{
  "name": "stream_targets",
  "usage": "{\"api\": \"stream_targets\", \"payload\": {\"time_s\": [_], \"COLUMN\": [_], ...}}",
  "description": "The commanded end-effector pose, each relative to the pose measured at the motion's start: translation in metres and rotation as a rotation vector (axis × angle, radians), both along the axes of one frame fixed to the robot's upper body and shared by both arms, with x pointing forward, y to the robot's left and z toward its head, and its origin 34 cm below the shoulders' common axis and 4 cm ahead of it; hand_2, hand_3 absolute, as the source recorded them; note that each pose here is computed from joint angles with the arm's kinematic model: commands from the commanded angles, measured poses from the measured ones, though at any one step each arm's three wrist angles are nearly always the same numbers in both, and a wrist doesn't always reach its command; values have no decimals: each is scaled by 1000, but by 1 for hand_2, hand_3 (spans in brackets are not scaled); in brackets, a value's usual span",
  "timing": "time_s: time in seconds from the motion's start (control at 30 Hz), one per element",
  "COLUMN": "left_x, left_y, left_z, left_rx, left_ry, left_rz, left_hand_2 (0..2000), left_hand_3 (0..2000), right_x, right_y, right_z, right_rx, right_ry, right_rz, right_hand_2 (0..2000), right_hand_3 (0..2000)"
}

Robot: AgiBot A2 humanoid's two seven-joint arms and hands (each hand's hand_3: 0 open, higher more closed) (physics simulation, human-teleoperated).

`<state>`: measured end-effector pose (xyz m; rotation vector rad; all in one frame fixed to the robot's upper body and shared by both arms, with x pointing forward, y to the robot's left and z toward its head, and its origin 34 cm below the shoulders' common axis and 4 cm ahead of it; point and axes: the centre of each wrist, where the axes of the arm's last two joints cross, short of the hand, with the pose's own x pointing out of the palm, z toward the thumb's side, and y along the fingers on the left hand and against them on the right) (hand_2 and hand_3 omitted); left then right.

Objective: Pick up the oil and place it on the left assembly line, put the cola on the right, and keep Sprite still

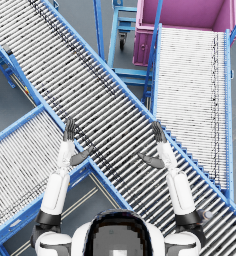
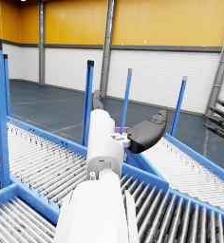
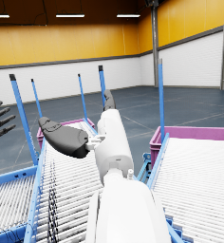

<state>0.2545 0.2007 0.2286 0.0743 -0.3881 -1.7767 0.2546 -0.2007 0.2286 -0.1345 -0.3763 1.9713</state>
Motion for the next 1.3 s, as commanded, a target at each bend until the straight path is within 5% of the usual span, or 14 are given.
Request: {"api": "stream_targets", "payload": {"time_s": [0.03,1.3], "left_x": [0,0], "left_y": [0,0], "left_z": [0,0], "left_rx": [0,0], "left_ry": [0,0], "left_rz": [0,0], "left_hand_2": [0,0], "left_hand_3": [0,0], "right_x": [0,0], "right_y": [0,0], "right_z": [0,0], "right_rx": [0,0], "right_ry": [0,0], "right_rz": [0,0], "right_hand_2": [0,0], "right_hand_3": [0,0]}}
